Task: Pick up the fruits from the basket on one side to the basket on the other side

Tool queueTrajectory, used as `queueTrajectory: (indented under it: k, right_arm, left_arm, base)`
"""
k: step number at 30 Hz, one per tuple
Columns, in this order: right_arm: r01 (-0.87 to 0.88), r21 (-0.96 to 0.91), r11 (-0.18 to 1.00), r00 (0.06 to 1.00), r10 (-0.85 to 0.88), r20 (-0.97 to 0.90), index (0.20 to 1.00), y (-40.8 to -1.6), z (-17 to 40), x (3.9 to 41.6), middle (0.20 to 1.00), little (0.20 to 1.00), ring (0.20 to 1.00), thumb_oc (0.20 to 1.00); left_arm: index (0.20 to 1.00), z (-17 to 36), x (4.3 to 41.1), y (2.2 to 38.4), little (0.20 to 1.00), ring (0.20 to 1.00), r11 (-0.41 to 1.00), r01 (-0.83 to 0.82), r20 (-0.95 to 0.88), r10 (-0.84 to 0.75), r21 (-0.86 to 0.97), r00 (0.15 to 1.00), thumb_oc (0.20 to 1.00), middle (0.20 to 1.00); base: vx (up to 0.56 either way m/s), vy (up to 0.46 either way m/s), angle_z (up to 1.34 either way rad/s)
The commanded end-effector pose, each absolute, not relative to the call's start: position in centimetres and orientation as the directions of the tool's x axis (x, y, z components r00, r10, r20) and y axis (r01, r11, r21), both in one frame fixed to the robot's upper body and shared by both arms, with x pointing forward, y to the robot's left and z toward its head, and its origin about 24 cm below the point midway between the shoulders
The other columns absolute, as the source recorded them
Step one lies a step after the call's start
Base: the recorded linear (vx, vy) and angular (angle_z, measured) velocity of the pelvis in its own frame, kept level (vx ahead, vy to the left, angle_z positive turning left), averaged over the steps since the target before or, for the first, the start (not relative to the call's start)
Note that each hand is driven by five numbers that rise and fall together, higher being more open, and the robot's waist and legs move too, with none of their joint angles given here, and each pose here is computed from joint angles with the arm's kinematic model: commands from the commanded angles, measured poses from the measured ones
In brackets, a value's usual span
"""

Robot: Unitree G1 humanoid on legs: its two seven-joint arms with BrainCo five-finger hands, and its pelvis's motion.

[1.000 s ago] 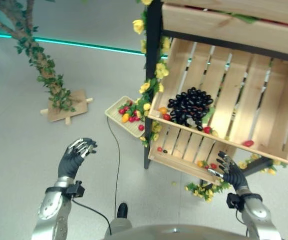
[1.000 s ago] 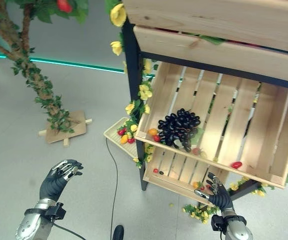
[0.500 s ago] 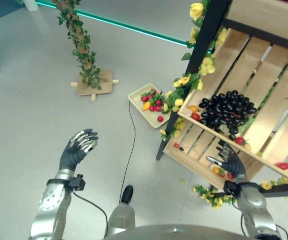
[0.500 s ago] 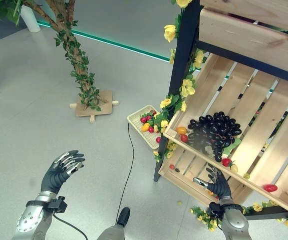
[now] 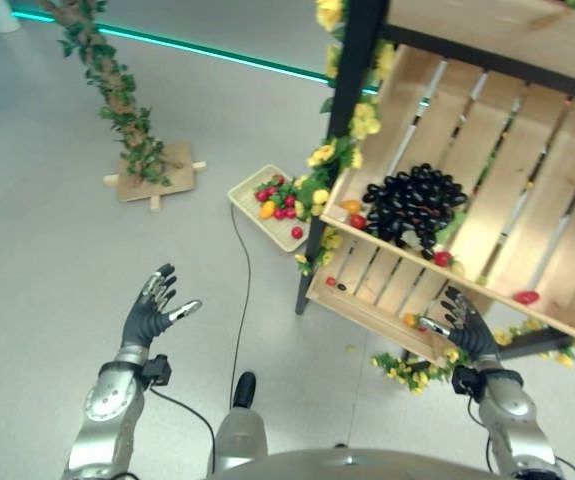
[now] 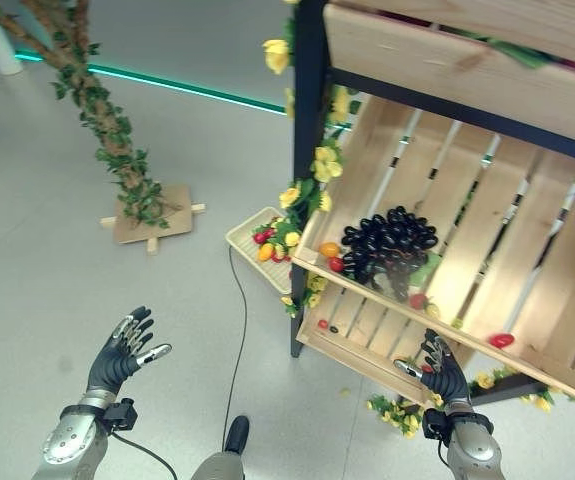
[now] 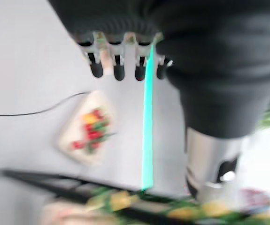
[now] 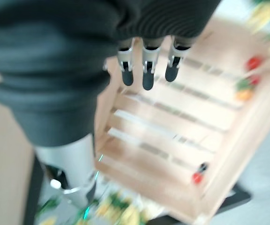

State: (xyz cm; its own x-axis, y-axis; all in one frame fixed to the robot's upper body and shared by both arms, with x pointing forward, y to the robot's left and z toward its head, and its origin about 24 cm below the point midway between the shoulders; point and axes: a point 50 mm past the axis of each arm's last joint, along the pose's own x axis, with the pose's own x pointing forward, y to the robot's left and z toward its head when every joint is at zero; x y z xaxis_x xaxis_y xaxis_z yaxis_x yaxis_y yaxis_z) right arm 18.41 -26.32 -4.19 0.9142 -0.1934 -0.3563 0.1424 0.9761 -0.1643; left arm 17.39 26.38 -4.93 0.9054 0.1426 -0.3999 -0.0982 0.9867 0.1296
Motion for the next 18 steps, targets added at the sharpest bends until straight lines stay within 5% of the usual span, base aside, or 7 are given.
queueTrajectory:
  k: [1, 18]
  right_arm:
    - [0.115, -0.276, 0.954, 0.941, -0.194, -0.278, 1.000, -27.5, -2.4, 19.1, 1.000, 1.000, 1.000, 1.000]
    - [0.129, -0.300, 0.945, 0.951, -0.204, -0.234, 1.000, -28.0, -1.3, 19.1, 1.000, 1.000, 1.000, 1.000]
  left_arm:
    - [1.000, -5.0, 18.1, 26.1, 1.000, 1.000, 0.980, -0.092, -0.373, 0.153, 0.176, 0.915, 1.000, 1.000]
    - [1.000, -2.8, 18.7, 25.8, 1.000, 1.000, 0.975, -0.117, -0.249, 0.163, 0.187, 0.955, 1.000, 1.000]
  base:
    - [0.01, 0.060, -0.67]
    - [0.01, 0.082, -0.59]
